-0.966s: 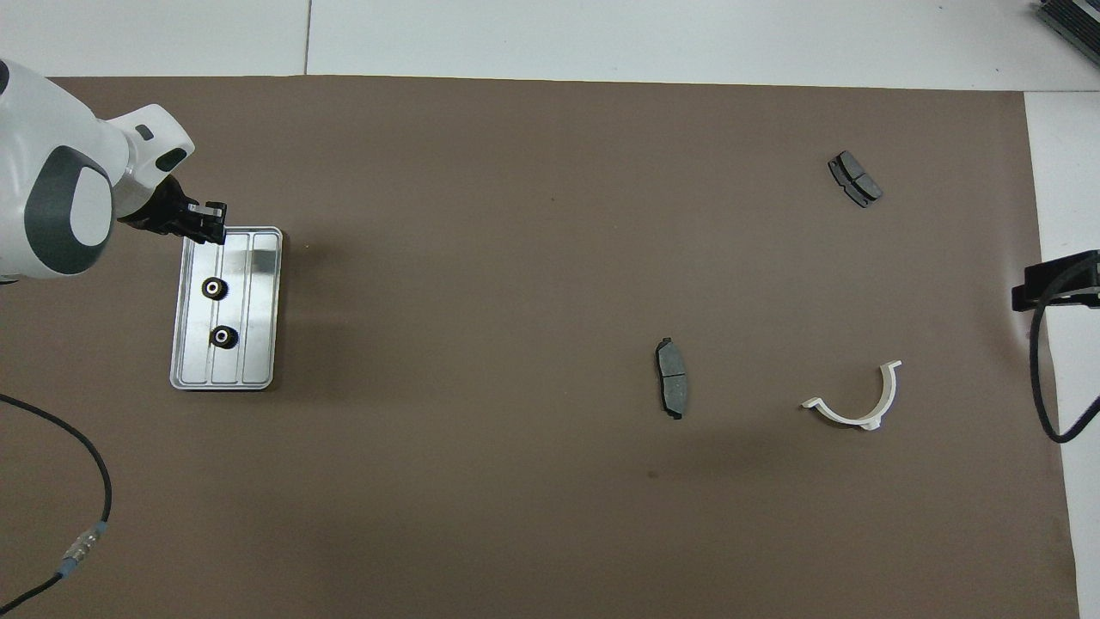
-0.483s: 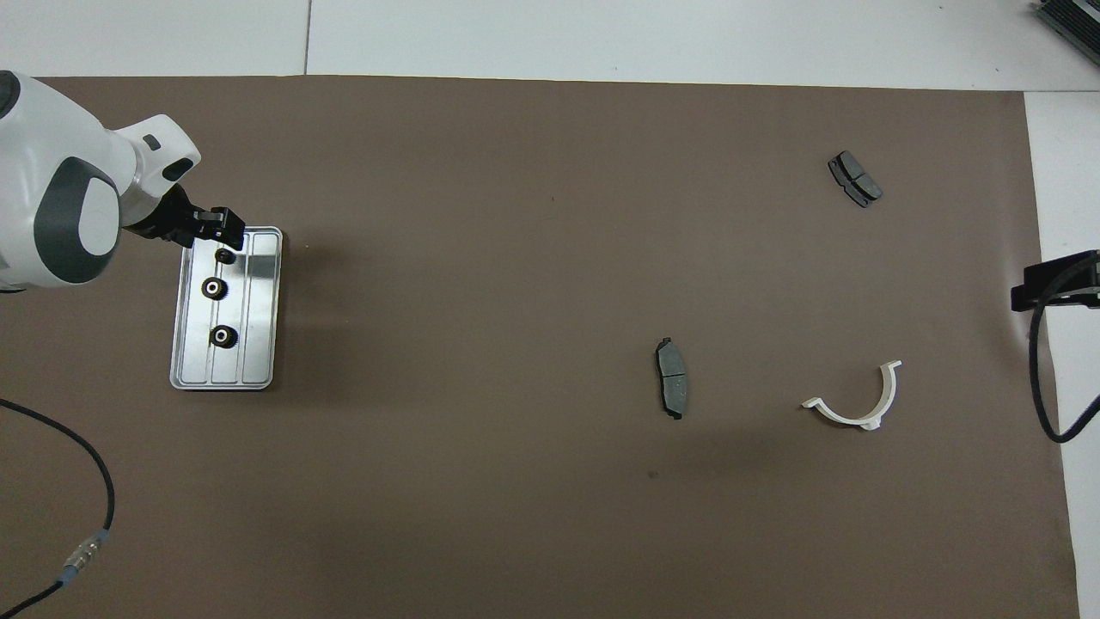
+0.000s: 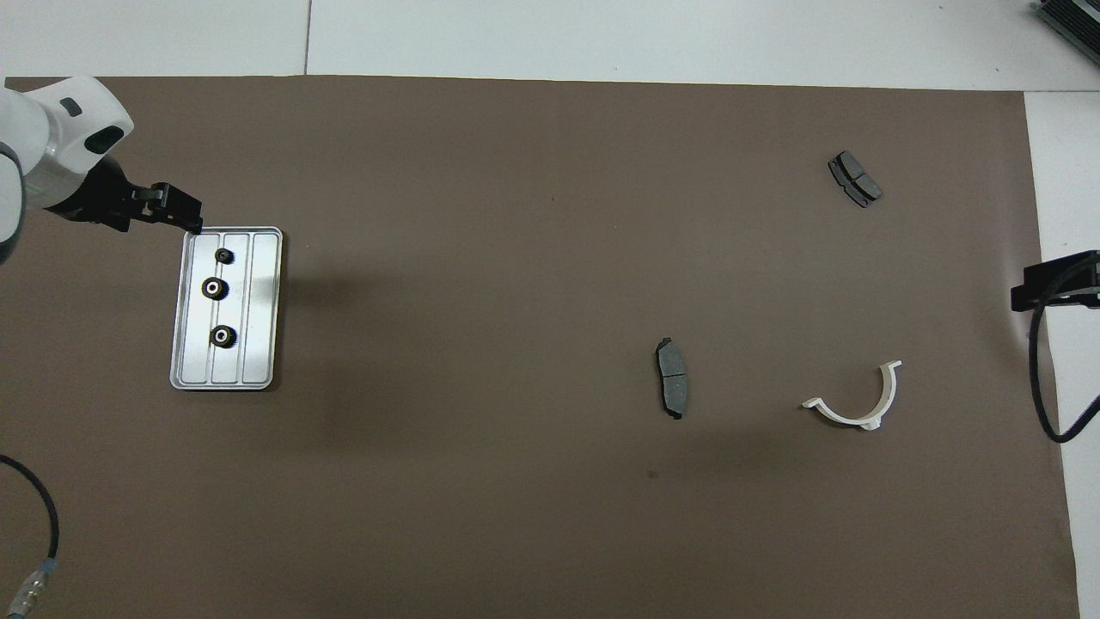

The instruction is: Pick bearing gear from pile to tray

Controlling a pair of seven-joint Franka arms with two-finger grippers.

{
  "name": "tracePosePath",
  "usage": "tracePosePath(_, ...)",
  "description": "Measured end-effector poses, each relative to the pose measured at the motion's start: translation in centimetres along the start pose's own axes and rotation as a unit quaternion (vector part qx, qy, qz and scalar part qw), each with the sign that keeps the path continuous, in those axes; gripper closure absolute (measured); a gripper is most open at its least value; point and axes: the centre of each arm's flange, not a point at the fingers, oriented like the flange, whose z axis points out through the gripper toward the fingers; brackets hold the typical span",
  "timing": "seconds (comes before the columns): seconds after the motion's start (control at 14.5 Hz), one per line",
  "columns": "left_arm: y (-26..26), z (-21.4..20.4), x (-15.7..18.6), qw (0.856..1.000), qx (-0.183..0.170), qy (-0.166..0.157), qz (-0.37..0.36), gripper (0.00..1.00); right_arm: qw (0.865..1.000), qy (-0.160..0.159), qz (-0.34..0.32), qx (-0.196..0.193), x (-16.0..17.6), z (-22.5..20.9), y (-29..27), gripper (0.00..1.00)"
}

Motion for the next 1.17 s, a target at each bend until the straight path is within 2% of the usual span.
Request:
tracePosePath(0.14,0.2,-3.1,-1.5,1.0,-0.001,-0.02,-0.002,0.01,1.0,0.0,0.0,0.0,0.0,0.0,0.0,0.0)
tracePosePath(0.34,0.9,-9.3,-4.3,1.0,0.007,0.004,-0.005,0.0,1.0,0.0,0.0,0.0,0.0,0.0,0.0,0.0)
tracePosePath(0.55,1.8,-14.0,-8.4,1.0,0.014,0.008,-0.008,0.0,1.0,0.0,0.0,0.0,0.0,0.0,0.0,0.0)
tracePosePath(0.69,2.1,-14.3,-9.7,1.0,0.015,0.004,-0.008,0.0,1.0,0.0,0.0,0.0,0.0,0.0,0.0,0.0)
tracePosePath(0.9,2.2,-12.6,-9.9,1.0,0.016,-0.003,-0.008,0.0,1.0,0.0,0.0,0.0,0.0,0.0,0.0,0.0)
tracePosePath(1.17,2.0,-12.6,-8.8,0.999,0.02,0.037,-0.007,0.0,1.0,0.0,0.0,0.0,0.0,0.0,0.0,0.0)
